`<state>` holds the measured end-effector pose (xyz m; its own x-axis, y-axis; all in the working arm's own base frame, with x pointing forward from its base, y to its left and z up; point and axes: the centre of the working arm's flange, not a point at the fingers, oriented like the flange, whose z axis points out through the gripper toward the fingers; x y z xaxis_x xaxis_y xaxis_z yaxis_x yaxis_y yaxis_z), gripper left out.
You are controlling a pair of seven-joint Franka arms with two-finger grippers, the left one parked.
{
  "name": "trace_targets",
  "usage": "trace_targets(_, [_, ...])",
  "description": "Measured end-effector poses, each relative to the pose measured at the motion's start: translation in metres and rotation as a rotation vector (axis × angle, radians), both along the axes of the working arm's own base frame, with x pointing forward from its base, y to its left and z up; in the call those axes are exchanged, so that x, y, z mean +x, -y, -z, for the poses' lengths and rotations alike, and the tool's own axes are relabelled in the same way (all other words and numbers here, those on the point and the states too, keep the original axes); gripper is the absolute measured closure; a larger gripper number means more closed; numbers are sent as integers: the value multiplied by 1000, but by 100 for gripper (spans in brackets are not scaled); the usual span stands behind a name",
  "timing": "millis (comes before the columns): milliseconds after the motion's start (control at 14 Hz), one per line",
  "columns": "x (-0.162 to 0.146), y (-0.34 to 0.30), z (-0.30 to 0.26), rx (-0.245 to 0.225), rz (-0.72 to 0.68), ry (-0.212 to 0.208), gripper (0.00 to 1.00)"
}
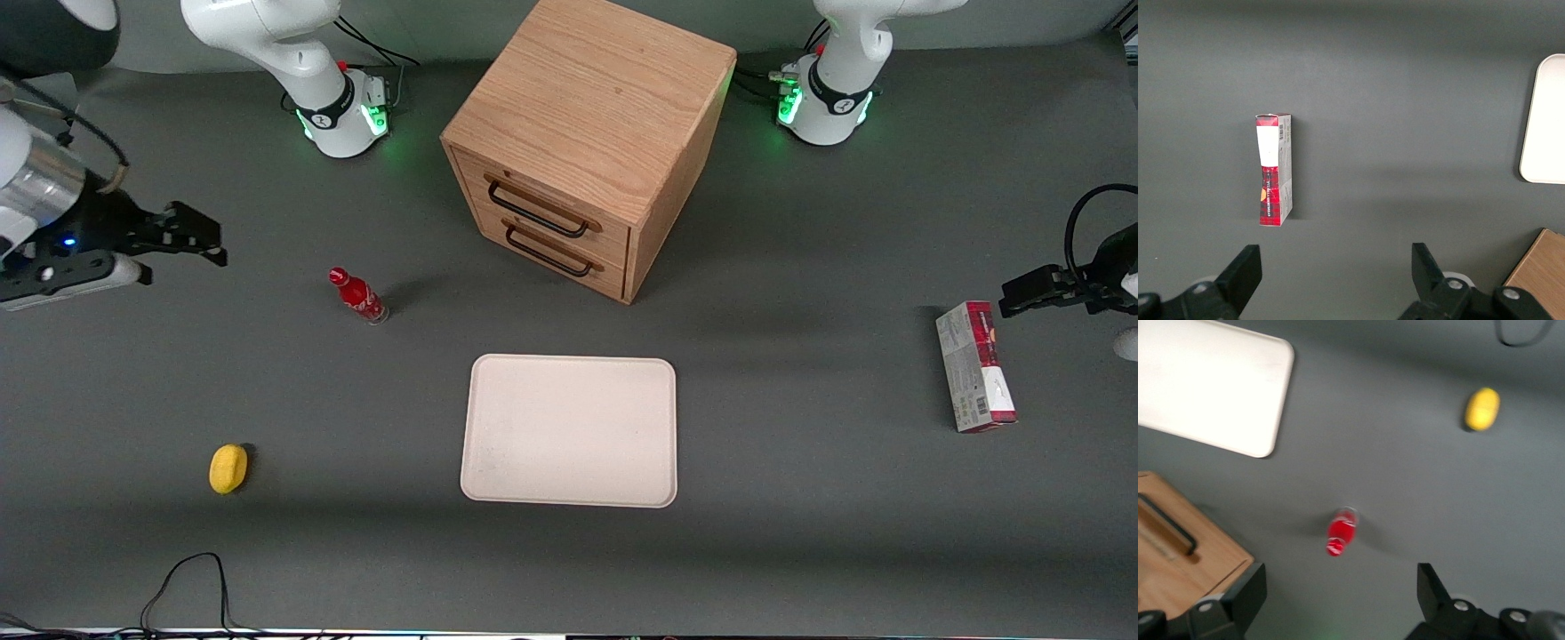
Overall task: Open upper drawer
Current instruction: 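Move the right gripper toward the upper drawer's black handle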
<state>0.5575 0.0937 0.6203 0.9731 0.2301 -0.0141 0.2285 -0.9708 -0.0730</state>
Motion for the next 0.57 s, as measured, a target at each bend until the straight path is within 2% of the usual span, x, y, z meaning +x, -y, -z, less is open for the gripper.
trace_targets(214, [-1,-31,7,88,-35,-29,0])
trace_targets(286, [0,-40,12,101,-46,-41,0])
trace_targets(571, [-2,-110,30,97,-157,-70,0])
